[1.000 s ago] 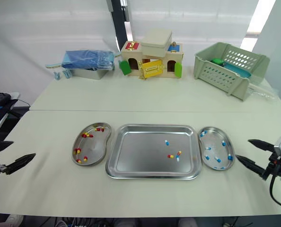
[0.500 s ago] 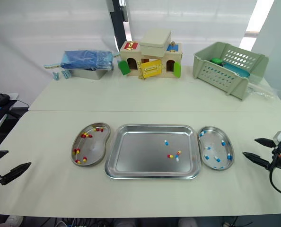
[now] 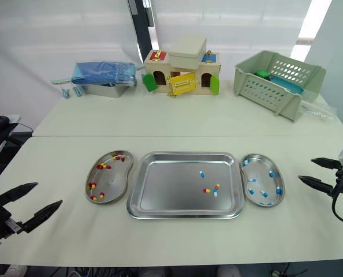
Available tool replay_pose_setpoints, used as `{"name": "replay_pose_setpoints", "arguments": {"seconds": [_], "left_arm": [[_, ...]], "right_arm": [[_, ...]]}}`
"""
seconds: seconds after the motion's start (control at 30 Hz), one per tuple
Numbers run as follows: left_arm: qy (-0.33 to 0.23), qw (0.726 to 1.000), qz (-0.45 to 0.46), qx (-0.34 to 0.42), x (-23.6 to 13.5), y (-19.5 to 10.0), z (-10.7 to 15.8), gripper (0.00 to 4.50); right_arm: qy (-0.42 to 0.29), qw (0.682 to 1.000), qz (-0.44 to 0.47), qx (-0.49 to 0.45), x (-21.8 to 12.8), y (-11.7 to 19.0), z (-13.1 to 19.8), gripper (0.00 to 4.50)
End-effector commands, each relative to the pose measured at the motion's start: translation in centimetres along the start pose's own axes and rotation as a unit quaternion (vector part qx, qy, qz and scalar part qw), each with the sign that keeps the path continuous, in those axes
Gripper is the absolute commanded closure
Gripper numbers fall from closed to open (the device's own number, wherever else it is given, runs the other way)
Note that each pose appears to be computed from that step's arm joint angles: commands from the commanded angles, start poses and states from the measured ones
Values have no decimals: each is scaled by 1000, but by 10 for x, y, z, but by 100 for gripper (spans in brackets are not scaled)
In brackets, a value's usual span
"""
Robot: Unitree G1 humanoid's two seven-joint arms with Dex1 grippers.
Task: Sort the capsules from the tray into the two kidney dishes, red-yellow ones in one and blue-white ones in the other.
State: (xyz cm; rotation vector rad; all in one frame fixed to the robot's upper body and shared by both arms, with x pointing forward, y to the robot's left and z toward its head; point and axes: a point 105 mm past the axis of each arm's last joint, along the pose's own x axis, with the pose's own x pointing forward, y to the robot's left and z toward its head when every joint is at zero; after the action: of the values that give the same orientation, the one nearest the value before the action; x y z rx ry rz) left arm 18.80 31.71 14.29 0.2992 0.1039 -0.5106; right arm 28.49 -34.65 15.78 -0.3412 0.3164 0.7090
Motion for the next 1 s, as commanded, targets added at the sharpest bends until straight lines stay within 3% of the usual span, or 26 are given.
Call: {"name": "replay_pose_setpoints", "arguments": {"seconds": [0.03,0.2,0.33,0.5,0.7,0.8,1.0], "left_arm": [[-48,997,-65,-4,6,-47,13,1],[-111,986,-116,-34,8,-103,12,1],[-164,975,-148,-31,5,-137,1,1],[-204,968,-148,-17,4,-149,-11,1],[-234,963,-135,-21,6,-151,-16,1],[-252,959,-130,-22,9,-152,-11,1],[-261,957,-122,-18,9,-152,-7,1]], "right_arm": [[2,1000,23,-20,-2,4,21,0],[4,997,70,-31,9,23,45,0],[-5,988,135,-71,31,59,84,0],[15,976,189,-104,64,102,111,0],[14,981,171,-95,119,125,129,0],[21,981,166,-95,153,141,128,0],[34,982,160,-92,179,162,126,0]]}}
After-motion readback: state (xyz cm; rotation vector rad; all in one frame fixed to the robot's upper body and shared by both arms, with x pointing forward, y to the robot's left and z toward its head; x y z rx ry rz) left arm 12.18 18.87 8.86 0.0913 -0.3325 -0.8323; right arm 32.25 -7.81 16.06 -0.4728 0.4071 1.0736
